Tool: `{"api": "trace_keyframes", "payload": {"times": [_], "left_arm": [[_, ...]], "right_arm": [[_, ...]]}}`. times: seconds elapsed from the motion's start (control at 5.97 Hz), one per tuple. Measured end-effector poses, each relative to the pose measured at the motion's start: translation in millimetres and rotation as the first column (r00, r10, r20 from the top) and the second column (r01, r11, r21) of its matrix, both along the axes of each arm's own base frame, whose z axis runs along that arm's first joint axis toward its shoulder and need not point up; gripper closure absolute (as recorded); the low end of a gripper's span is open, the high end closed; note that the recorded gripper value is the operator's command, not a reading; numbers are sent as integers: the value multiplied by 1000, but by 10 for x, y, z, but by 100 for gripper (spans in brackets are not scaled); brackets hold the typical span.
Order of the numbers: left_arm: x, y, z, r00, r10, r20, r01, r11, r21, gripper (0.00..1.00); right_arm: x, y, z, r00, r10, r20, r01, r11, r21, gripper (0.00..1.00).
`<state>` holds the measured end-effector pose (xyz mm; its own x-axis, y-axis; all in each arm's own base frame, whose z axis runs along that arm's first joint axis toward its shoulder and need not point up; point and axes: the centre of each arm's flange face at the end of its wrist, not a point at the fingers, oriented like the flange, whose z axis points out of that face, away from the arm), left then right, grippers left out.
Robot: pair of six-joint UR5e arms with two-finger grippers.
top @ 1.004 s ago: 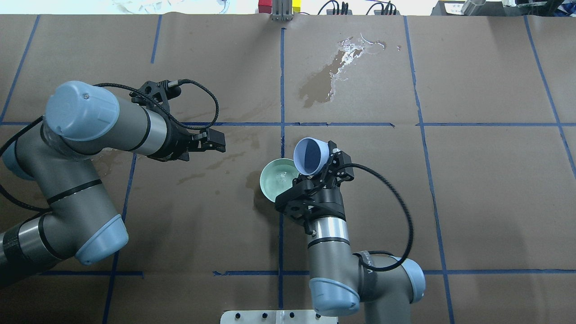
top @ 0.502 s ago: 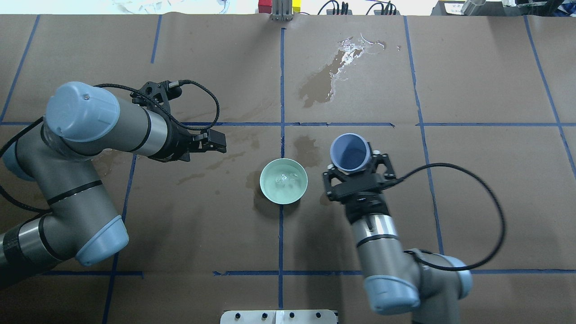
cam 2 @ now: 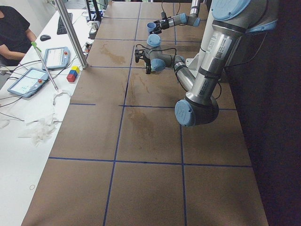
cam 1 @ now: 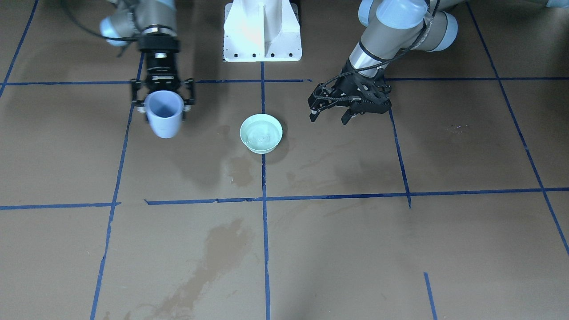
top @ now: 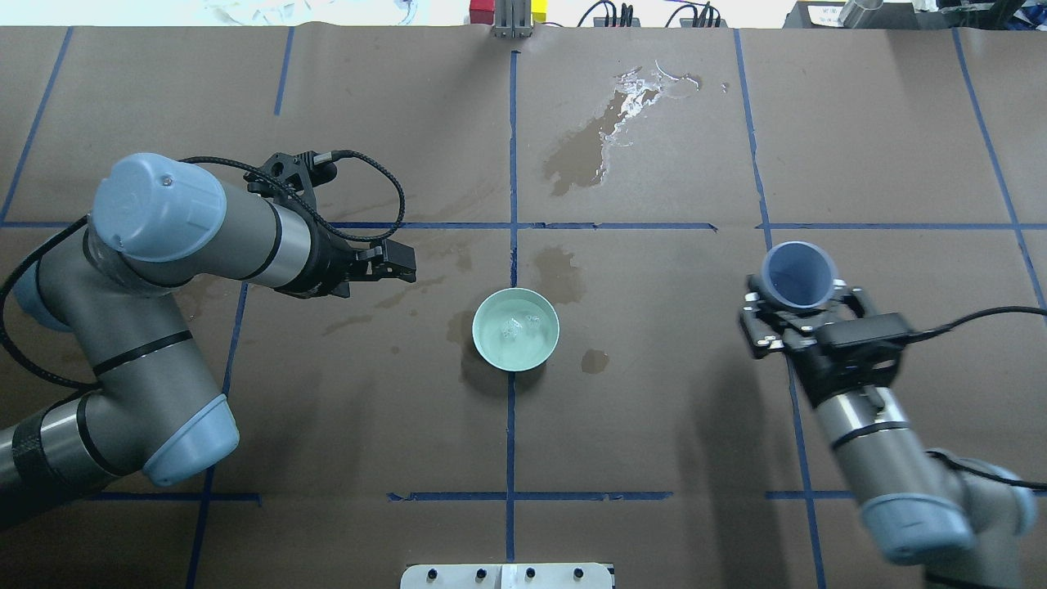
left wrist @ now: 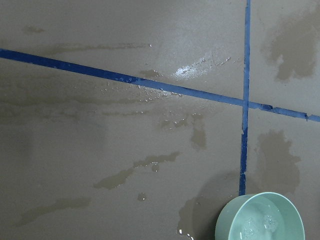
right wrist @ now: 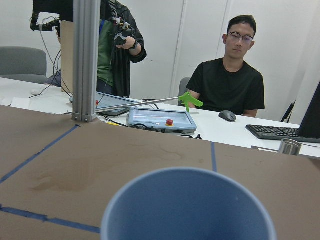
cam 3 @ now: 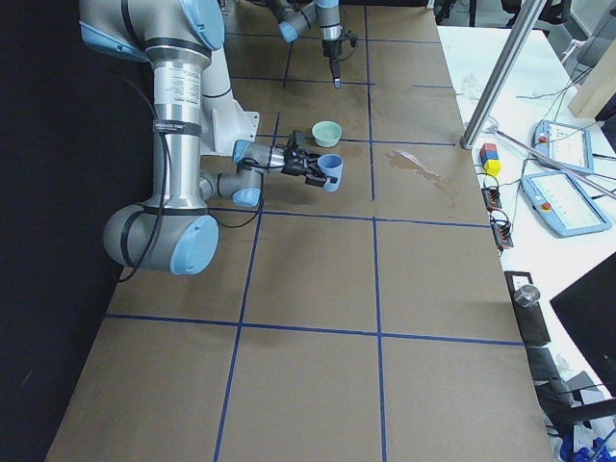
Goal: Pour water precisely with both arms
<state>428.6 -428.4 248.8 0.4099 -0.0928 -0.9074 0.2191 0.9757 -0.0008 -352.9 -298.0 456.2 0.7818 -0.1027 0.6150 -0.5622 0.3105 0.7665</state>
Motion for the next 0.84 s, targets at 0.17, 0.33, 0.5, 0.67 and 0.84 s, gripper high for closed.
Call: {"api": "trace_keyframes", "payload": {"times": [0.17,0.33,0.5,0.67,0.84], "left_arm": [[5,-1,1,1000,0,1,0,1000,0,0],[7,-2,-11,1000,0,-1,0,1000,1,0],[6,-1,-25,1000,0,-3,0,1000,3,0],[0,1,-34,1000,-1,-5,1,1000,4,0],[-10,2,-45,1000,-2,-7,2,1000,6,0]], "right_arm": [[482,-54,388,1000,-4,15,4,999,-40,84],[782,-103,714,1000,-1,23,3,997,-77,84],[930,-115,1024,999,10,51,-5,995,-96,84],[1015,-105,1270,997,18,82,-10,995,-100,79],[1045,-97,1427,996,22,83,-14,994,-104,75]]}}
